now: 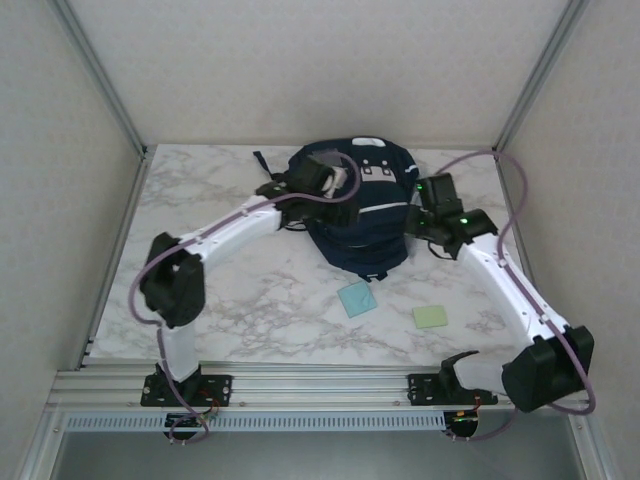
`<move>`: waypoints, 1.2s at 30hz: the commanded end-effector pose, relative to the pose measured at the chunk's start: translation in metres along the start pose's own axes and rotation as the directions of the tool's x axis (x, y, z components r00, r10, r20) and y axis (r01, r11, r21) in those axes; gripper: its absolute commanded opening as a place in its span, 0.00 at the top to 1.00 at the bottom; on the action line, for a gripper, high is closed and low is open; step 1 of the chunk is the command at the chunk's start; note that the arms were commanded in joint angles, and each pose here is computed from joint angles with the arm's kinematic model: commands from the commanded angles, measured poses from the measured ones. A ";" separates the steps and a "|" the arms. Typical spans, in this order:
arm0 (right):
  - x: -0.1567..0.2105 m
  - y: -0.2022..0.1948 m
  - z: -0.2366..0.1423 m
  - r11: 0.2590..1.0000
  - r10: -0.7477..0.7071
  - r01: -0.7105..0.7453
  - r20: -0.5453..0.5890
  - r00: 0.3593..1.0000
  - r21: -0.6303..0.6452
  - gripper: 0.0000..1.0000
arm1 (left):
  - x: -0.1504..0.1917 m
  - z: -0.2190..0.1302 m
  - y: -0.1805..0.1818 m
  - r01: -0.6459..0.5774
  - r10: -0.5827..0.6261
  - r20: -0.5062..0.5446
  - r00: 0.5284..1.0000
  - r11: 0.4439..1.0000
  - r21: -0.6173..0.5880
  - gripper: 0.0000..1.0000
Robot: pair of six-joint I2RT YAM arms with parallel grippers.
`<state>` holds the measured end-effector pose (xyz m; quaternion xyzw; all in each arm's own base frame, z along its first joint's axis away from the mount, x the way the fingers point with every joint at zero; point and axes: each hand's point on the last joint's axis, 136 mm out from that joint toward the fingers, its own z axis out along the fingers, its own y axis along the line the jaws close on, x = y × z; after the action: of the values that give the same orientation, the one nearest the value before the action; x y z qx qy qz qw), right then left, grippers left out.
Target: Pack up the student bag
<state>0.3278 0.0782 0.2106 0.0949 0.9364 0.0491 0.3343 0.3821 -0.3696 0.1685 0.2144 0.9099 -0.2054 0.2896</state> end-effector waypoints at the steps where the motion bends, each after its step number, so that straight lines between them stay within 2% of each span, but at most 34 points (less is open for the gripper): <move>1: 0.008 -0.034 -0.008 0.995 0.095 -0.095 0.000 0.995 0.030 1.00 | 0.020 0.022 -0.007 -0.270 0.259 -0.136 0.956 0.960 -0.070 0.12; 5: 0.015 -0.062 -0.011 0.980 0.196 -0.197 0.011 0.980 0.033 1.00 | 0.015 0.053 -0.016 -0.389 0.373 -0.172 0.912 0.919 -0.071 0.13; 10: 0.029 -0.072 -0.010 0.967 0.256 -0.255 -0.001 0.967 0.015 1.00 | 0.015 0.087 0.001 -0.484 0.446 -0.240 0.863 0.865 -0.135 0.14; 12: 0.032 -0.073 -0.009 0.964 0.266 -0.266 -0.007 0.964 0.009 1.00 | 0.020 0.099 0.010 -0.515 0.464 -0.273 0.843 0.843 -0.156 0.18; 13: 0.033 -0.071 -0.008 0.962 0.272 -0.272 -0.009 0.962 0.000 1.00 | 0.021 0.104 0.015 -0.523 0.465 -0.285 0.838 0.834 -0.176 0.25; 15: 0.034 -0.067 -0.007 0.960 0.277 -0.278 -0.017 0.961 -0.026 1.00 | 0.024 0.109 0.020 -0.530 0.467 -0.297 0.833 0.827 -0.187 0.55; 17: 0.034 -0.065 -0.007 0.958 0.284 -0.285 -0.014 0.959 -0.043 1.00 | 0.023 0.108 0.021 -0.534 0.470 -0.298 0.831 0.823 -0.190 0.79; 18: 0.035 -0.064 -0.006 0.957 0.287 -0.287 -0.012 0.958 -0.050 1.00 | 0.020 0.105 0.020 -0.532 0.470 -0.290 0.833 0.826 -0.189 0.99; 21: 0.035 -0.063 -0.007 0.949 0.307 -0.307 -0.004 0.952 -0.068 1.00 | 0.007 0.084 0.006 -0.503 0.460 -0.242 0.854 0.850 -0.160 1.00; 25: 0.033 -0.043 -0.004 0.915 0.359 -0.360 -0.038 0.932 -0.181 1.00 | -0.030 0.040 -0.017 -0.389 0.381 -0.102 0.919 0.917 -0.083 1.00; 30: 0.024 -0.011 0.005 0.807 0.460 -0.456 -0.086 0.884 -0.374 1.00 | -0.073 -0.006 -0.020 -0.219 0.219 0.015 0.976 0.975 0.027 1.00; 33: 0.015 0.005 0.012 0.720 0.518 -0.503 -0.112 0.848 -0.478 1.00 | -0.086 -0.022 -0.022 -0.170 0.167 0.036 0.985 0.980 0.102 1.00; 36: 0.005 0.024 0.018 0.667 0.528 -0.498 -0.120 0.840 -0.554 1.00 | -0.088 -0.029 -0.029 -0.141 0.137 0.034 0.990 0.977 0.162 1.00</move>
<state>0.3141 0.0797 0.1632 0.2699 0.8527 0.3256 0.3068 0.4357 -0.4036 0.2042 0.3199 0.8774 -0.1992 0.2969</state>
